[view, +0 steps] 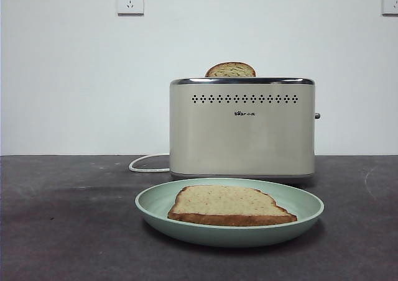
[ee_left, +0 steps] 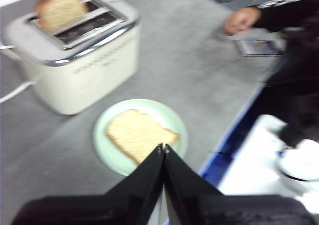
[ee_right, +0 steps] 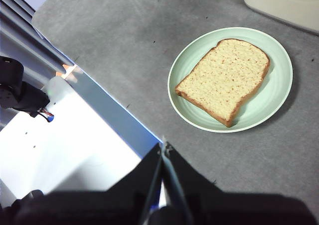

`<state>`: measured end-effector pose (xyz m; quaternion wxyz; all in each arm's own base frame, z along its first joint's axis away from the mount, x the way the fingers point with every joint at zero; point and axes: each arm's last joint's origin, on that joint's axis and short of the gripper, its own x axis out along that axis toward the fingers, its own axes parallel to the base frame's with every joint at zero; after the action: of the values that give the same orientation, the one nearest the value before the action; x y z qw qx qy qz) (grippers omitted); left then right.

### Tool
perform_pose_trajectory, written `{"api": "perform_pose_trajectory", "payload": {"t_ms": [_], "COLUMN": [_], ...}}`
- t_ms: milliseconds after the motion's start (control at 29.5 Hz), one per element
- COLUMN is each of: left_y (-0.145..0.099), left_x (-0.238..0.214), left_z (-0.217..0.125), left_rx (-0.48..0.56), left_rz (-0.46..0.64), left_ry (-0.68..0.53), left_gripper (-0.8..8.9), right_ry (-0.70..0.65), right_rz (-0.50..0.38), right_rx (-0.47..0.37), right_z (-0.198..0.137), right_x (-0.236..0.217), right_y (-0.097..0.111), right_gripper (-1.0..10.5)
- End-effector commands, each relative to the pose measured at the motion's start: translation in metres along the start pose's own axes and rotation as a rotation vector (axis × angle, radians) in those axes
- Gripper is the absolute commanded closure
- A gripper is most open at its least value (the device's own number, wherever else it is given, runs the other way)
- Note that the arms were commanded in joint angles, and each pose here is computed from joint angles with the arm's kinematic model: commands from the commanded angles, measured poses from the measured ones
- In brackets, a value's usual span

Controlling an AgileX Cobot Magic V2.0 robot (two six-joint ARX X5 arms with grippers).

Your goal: Take the bread from the toaster,put the bread on the plate,put the plate on the table

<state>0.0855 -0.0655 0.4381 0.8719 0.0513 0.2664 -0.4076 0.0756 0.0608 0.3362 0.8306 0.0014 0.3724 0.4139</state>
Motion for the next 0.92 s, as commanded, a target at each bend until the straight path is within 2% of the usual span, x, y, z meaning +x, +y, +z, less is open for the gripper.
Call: {"api": "perform_pose_trajectory", "payload": {"t_ms": [34, 102, 170, 238, 340, 577, 679, 781, 917], "left_y": [0.005, 0.012, 0.019, 0.027, 0.034, 0.051, 0.060, 0.069, 0.076], "left_x": [-0.005, -0.016, -0.027, -0.034, -0.034, 0.001, 0.022, 0.043, 0.064], "left_z": [0.010, 0.020, 0.022, 0.012, -0.011, -0.090, -0.125, -0.159, -0.193], "left_rx": [0.106, 0.209, 0.231, 0.228, 0.214, 0.200, 0.168, 0.095, 0.028], "left_rz": [0.148, 0.258, 0.308, 0.393, 0.516, 0.697, 0.713, 0.754, 0.767], "left_ry": [-0.118, -0.262, -0.377, -0.433, -0.466, -0.514, -0.499, -0.480, -0.472], "left_gripper": [8.18, 8.18, 8.17, 8.18, 8.17, 8.17, 8.18, 8.17, 8.18], "right_ry": [-0.001, -0.001, -0.001, -0.001, -0.001, -0.001, -0.001, -0.001, -0.001], "right_rz": [-0.001, -0.001, -0.001, -0.001, -0.001, -0.001, -0.001, -0.001, -0.001], "right_rx": [-0.010, -0.010, -0.010, -0.010, -0.010, -0.010, -0.010, -0.010, -0.010], "right_z": [-0.001, -0.001, -0.001, -0.001, -0.001, -0.001, -0.001, -0.001, -0.001], "right_x": [0.001, 0.001, 0.001, 0.001, 0.001, 0.001, 0.001, 0.001, 0.001], "right_y": [0.000, 0.000, 0.000, 0.000, 0.000, 0.000, 0.000, 0.000, 0.000], "right_gripper": [9.4, 9.4, 9.4, 9.4, 9.4, 9.4, 9.4, 9.4, 9.4]}}
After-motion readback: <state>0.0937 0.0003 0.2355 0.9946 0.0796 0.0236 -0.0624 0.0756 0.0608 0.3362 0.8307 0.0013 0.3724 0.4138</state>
